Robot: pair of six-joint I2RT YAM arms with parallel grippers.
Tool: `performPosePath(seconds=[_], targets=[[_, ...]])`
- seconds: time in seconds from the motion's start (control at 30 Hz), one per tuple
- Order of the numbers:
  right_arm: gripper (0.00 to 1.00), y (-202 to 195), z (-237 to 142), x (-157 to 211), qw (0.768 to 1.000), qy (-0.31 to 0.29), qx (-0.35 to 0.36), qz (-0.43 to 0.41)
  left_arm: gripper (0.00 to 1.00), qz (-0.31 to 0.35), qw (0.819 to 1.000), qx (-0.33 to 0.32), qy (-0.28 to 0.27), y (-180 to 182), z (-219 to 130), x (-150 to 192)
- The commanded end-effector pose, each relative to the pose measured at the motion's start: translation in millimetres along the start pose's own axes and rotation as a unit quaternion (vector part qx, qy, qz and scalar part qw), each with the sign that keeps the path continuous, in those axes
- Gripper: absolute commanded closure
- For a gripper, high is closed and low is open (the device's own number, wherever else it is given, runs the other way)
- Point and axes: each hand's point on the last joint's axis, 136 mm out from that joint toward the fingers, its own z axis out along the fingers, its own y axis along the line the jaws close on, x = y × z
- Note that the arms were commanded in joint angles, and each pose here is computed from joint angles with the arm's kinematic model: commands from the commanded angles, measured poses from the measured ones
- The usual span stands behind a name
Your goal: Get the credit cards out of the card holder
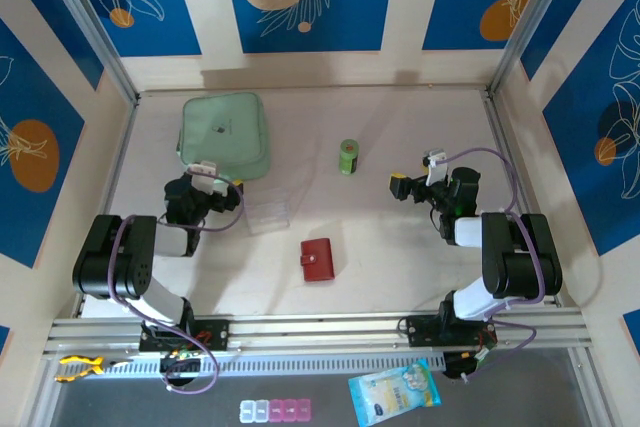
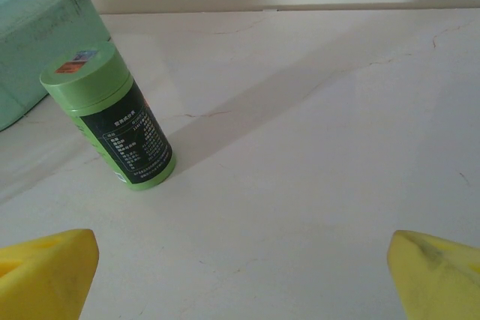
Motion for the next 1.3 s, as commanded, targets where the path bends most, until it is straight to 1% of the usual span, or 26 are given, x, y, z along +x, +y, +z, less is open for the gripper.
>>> performPosePath(seconds=[0.0,0.5,0.57,0.7,0.87,1.0,1.17,1.27], targets=[[0.01,1.6,-1.5,1.7,1.000,-0.002,-0.004,-0.005,0.00,-0.002,1.000,-0.011,-0.010,6.9,0.9,-6.1],[0.01,2.0,-1.8,1.6,1.000,-0.002,-0.004,-0.006,0.00,-0.005,1.000,-0.019,-0.008,9.7,1.1,-5.6],[0.01,-0.6,-1.5,0.1,1.000,-0.004,0.007,-0.005,0.00,-0.005,1.000,-0.019,-0.008,9.6,0.6,-5.1],[0.01,-2.6,-1.7,-6.6,1.000,0.011,0.024,0.001,0.00,0.004,1.000,-0.007,-0.009,4.3,-1.5,-11.1],[0.01,-1.9,-5.2,-15.4,0.999,0.023,0.039,0.010,0.00,-0.004,0.999,-0.034,-0.006,12.2,-9.9,-24.7],[0.01,3.4,-8.9,-21.6,0.997,0.050,0.048,0.023,0.00,-0.011,0.998,-0.060,0.010,18.4,-14.7,-33.5],[0.00,17.1,-16.9,-25.4,0.994,0.090,0.047,0.034,0.00,-0.055,0.991,-0.103,0.061,26.1,-23.0,-35.0],[0.02,26.9,-22.1,-26.5,0.991,0.115,0.055,0.043,0.00,-0.069,0.986,-0.121,0.089,24.0,-31.5,-35.5]])
